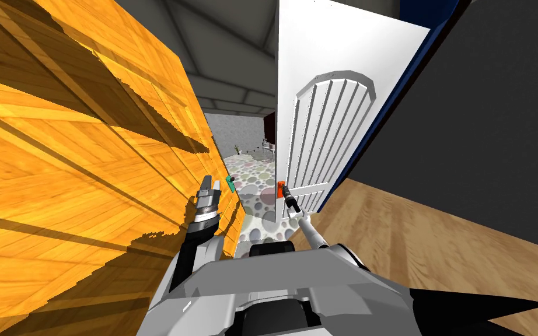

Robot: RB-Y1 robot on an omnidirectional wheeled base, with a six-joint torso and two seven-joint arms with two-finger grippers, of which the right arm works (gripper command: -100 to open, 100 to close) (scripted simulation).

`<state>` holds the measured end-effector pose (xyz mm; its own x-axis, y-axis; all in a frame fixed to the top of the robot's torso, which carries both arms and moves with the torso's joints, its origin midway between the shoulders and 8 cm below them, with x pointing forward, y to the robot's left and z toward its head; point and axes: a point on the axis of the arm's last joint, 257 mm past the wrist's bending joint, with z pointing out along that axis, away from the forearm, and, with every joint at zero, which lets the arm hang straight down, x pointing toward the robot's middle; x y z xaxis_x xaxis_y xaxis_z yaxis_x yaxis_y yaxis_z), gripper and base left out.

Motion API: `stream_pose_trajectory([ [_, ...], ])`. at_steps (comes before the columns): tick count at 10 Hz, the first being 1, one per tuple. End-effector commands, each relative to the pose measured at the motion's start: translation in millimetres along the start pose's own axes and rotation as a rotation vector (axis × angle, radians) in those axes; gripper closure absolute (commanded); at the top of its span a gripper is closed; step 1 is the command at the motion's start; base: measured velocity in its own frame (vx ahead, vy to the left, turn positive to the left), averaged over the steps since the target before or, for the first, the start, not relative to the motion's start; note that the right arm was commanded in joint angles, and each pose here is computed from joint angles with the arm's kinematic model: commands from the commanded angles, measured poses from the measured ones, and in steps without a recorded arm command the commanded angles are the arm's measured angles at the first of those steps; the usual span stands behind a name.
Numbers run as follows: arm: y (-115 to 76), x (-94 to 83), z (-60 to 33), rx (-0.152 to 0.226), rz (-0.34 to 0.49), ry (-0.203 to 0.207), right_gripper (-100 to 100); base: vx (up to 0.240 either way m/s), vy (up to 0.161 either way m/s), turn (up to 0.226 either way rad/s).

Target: Push the door open

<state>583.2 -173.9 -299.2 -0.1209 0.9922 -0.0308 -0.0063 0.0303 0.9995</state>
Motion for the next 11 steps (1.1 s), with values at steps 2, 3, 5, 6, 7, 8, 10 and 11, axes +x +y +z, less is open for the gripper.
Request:
stream_pose_trajectory([
  [2, 2.2, -9.8, 2.9, -0.008, -0.009, -0.021, 100, 0.142, -0.002, -0.044],
  [3, 3.2, -13.8, 4.1, -0.012, -0.013, -0.031, 100, 0.182, 0.019, -0.049],
  [5, 3.8, -16.0, 4.8, -0.014, -0.014, -0.037, 100, 0.152, -0.007, -0.027],
  [6, 5.0, -20.6, 6.3, -0.018, -0.018, -0.049, 100, 0.132, -0.014, -0.07],
  [7, 5.7, -23.0, 7.1, -0.02, -0.019, -0.056, 100, 0.139, -0.03, -0.092],
  [8, 6.3, -25.4, 7.9, -0.023, -0.02, -0.063, 100, 0.104, -0.029, -0.053],
  [10, 4.9, -26.2, 8.4, -0.015, -0.016, -0.062, -100, -0.153, 0.089, -0.058],
  [11, 4.7, -25.9, 8.7, -0.012, -0.013, -0.063, -100, -0.214, 0.109, -0.032],
])
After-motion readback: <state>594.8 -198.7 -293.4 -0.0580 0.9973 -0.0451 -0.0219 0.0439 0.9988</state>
